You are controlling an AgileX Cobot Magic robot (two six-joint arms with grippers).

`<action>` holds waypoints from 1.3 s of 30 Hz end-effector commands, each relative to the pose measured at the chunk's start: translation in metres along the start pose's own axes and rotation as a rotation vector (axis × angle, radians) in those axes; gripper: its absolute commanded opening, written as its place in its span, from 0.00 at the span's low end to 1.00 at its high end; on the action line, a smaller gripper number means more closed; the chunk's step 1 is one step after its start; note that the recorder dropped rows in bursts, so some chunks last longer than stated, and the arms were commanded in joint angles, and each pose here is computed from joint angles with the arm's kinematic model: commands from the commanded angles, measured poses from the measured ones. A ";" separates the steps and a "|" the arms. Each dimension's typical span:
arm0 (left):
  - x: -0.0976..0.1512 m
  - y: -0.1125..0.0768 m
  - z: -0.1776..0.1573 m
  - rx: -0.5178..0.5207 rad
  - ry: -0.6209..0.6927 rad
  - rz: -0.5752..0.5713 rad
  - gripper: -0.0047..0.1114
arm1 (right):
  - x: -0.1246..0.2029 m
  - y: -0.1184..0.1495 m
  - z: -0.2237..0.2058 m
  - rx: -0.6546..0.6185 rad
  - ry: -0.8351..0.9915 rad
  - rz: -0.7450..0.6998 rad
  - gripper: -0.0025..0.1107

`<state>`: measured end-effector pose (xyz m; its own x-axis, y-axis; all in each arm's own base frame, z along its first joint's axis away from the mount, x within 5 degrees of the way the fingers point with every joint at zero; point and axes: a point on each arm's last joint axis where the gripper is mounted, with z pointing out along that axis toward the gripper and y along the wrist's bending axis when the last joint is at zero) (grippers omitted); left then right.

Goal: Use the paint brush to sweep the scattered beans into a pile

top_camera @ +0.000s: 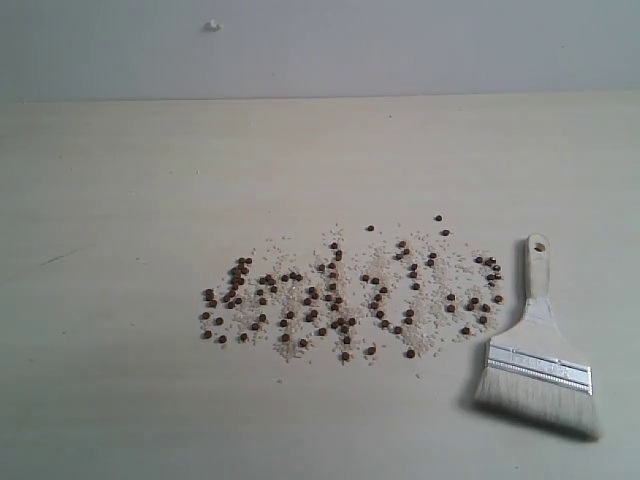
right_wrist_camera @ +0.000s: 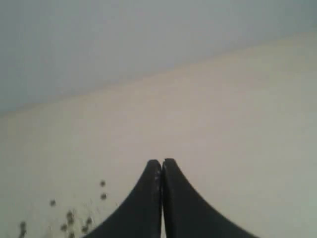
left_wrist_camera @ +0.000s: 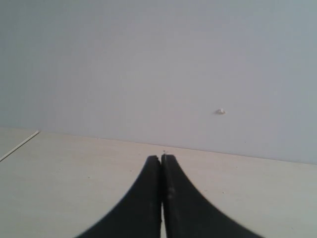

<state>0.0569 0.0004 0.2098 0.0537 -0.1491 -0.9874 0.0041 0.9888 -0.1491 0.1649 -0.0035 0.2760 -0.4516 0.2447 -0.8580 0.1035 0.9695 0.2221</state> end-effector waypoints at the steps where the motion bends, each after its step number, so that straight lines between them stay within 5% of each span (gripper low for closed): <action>1: -0.001 0.000 -0.001 0.001 -0.011 0.001 0.04 | -0.009 -0.001 0.042 0.073 0.429 -0.069 0.02; 7: -0.001 0.000 -0.001 0.001 -0.011 0.001 0.04 | -0.008 -0.006 0.075 0.135 0.786 -0.110 0.02; 13: -0.001 0.000 -0.001 0.001 -0.011 0.001 0.04 | 0.008 -0.008 0.097 0.134 0.884 -0.075 0.02; 17: -0.001 0.000 -0.001 0.001 -0.011 0.001 0.04 | 0.021 -0.008 0.108 0.155 0.955 0.015 0.13; 26: -0.001 0.000 -0.001 0.001 -0.011 0.001 0.04 | 0.042 0.029 0.119 0.108 0.807 -0.024 0.19; 35: -0.001 0.000 -0.001 0.001 -0.011 0.001 0.04 | 0.042 0.038 0.122 0.073 0.773 0.053 0.19; 39: -0.001 0.000 -0.001 0.001 -0.011 0.001 0.04 | 0.053 0.034 0.129 0.115 0.842 0.051 0.30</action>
<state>0.0569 0.0004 0.2098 0.0537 -0.1491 -0.9874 0.0041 0.9888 -0.1491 0.2587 0.0438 0.1888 -0.9359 0.2430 -0.2551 0.1982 0.9617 0.1891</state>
